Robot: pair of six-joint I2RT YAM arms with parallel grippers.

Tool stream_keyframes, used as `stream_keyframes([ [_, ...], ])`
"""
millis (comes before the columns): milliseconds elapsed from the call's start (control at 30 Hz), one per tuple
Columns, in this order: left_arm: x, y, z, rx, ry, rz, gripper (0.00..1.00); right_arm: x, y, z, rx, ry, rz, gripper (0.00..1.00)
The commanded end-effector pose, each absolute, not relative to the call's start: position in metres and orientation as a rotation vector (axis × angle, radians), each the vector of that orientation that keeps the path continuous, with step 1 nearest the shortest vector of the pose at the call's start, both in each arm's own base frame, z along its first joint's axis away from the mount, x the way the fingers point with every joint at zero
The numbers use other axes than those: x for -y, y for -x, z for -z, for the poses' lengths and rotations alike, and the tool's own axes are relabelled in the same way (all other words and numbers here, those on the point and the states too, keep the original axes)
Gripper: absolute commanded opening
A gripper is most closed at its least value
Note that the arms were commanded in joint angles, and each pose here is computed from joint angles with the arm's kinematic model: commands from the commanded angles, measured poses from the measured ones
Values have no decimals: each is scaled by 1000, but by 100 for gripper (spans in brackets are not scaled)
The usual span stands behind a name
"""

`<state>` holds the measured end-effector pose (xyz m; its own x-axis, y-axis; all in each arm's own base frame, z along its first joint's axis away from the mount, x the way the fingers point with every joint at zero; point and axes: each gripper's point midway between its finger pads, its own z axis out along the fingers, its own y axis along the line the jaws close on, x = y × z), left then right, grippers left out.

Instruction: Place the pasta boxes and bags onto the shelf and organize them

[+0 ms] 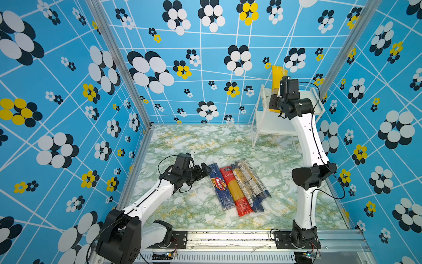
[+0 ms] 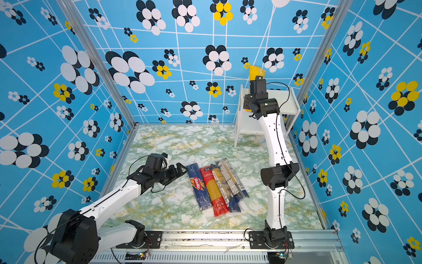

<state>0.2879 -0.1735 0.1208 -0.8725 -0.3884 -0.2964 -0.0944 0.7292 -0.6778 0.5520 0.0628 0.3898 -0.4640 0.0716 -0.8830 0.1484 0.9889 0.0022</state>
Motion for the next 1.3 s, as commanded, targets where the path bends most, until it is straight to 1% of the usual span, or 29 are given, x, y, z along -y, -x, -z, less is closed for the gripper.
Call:
stream_keyframes([
  [0,177,-291,-127,-2500,332,950,99,-56,-545,-458,-1839,-211,72,13],
  [67,177,-291,-127,-2500,333,949,99,-57,-544,-459,-1839,-204,73,17],
  [300,177,-291,-127,-2501,332,950,99,-58,-543,-458,-1845,-199,72,27],
  [367,177,-291,-127,-2500,334,950,99,-58,-543,-458,-1846,-198,74,32],
  [800,176,-289,-127,-2497,336,950,99,-60,-540,-455,-1860,-195,68,43],
  [967,176,-288,-128,-2496,335,951,99,-61,-539,-455,-1864,-196,69,51],
  [1267,174,-285,-128,-2492,338,949,99,-63,-537,-452,-1877,-189,68,55],
])
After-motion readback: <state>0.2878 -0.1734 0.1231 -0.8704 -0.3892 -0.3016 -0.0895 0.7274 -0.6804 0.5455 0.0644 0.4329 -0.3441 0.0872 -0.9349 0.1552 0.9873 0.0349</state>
